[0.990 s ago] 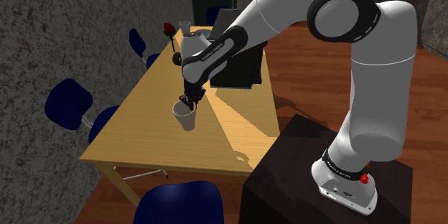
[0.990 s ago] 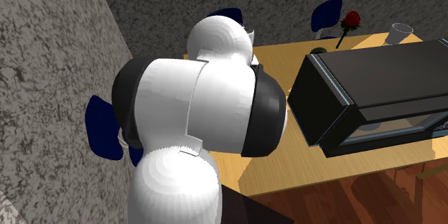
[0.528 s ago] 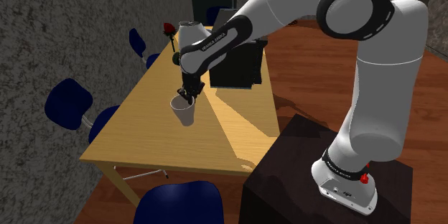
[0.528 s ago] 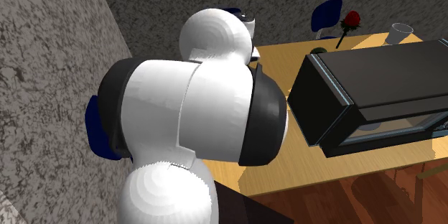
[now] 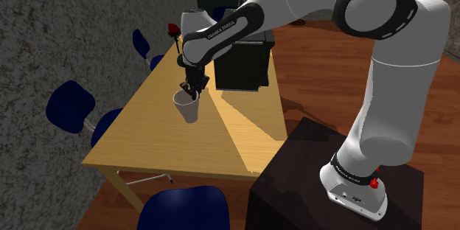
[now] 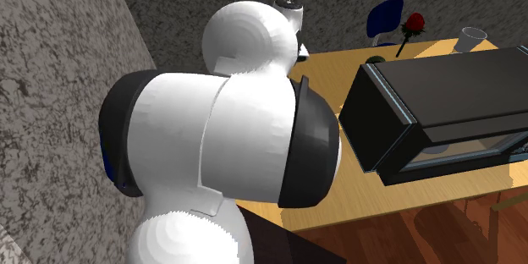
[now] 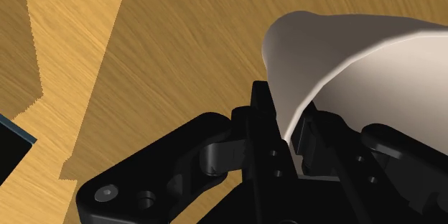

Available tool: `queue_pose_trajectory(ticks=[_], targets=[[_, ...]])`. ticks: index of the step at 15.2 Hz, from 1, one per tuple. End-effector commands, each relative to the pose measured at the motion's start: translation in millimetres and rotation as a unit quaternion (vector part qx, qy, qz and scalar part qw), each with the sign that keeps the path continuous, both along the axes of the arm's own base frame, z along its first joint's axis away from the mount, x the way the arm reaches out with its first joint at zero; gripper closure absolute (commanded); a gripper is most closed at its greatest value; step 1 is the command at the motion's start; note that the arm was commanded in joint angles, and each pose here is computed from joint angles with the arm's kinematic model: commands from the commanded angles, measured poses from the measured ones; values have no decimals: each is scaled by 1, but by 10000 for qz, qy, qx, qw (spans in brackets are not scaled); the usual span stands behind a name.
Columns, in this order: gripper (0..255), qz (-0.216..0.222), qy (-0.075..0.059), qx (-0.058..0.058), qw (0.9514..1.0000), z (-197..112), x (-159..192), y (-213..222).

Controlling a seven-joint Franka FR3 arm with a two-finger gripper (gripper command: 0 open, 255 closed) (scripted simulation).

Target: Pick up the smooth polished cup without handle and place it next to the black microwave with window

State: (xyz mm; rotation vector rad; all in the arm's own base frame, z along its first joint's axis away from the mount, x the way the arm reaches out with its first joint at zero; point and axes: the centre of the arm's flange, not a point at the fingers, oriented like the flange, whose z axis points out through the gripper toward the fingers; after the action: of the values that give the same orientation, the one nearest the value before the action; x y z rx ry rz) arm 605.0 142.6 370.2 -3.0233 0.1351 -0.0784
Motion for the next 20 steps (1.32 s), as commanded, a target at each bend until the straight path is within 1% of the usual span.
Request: queue_pose_trajectory(ticks=[1,20], targets=[[255,0,0,0,10000,11,-1,1],[255,0,0,0,10000,112,-1,1]])
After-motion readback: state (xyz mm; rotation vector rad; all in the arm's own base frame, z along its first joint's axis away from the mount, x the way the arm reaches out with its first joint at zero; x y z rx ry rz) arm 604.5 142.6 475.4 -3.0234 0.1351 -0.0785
